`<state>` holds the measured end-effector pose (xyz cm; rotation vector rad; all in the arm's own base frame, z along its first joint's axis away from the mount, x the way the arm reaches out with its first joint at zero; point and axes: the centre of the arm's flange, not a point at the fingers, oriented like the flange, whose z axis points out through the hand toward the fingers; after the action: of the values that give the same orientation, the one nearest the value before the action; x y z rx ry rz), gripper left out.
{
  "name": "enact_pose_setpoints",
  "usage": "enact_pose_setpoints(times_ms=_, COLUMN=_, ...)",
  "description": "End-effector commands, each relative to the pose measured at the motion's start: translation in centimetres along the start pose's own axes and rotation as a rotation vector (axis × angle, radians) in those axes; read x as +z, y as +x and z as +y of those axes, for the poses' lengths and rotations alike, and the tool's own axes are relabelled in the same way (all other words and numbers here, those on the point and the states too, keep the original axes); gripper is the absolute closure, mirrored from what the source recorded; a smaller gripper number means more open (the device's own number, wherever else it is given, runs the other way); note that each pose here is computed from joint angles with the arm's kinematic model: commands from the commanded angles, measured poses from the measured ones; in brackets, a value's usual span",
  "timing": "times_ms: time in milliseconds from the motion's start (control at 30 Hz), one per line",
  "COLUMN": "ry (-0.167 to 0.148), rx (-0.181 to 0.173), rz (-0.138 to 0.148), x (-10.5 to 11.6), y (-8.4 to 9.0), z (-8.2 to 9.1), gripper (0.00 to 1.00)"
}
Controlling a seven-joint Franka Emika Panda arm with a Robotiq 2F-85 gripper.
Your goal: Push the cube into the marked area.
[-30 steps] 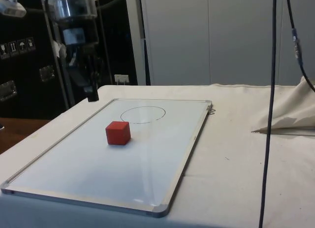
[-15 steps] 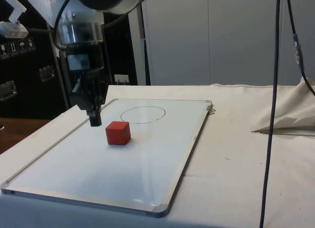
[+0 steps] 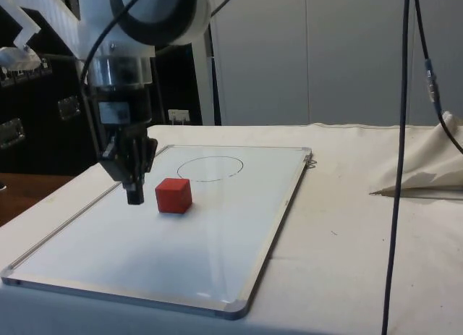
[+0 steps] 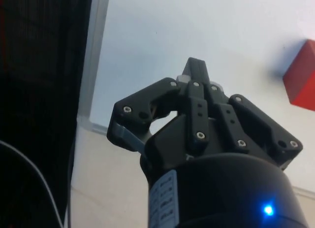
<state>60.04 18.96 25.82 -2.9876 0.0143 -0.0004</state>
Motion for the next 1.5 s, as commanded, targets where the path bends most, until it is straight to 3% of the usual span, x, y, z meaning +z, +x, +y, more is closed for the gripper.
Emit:
enact_pose_setpoints(times_ms=0, ry=-0.002, rx=-0.002, rz=0.002, x=0.3, y=0.0, z=-0.1, gripper=1.00)
enact_pose_setpoints(times_ms=200, ry=-0.016, rx=-0.035, rz=0.009, x=3.0, y=0.2, z=1.0, gripper=1.00)
enact_pose_setpoints(times_ms=567, ry=-0.042, rx=-0.072, rz=-0.002, x=5.0, y=0.5, z=2.8, gripper=1.00)
enact_pose_setpoints(times_ms=867, ry=-0.090, rx=-0.114, rz=0.006, x=6.7, y=0.9, z=4.5, gripper=1.00)
enact_pose_setpoints(times_ms=1133, ry=-0.141, rx=-0.134, rz=0.002, x=6.6, y=1.0, z=6.1, gripper=1.00)
enact_pose_setpoints(times_ms=1167, ry=-0.134, rx=-0.133, rz=0.006, x=6.6, y=1.1, z=6.0, gripper=1.00)
enact_pose_setpoints(times_ms=1200, ry=-0.152, rx=-0.136, rz=0.003, x=6.5, y=1.1, z=6.6, gripper=1.00)
enact_pose_setpoints(times_ms=1467, ry=-0.170, rx=-0.136, rz=0.008, x=5.7, y=1.4, z=8.3, gripper=1.00)
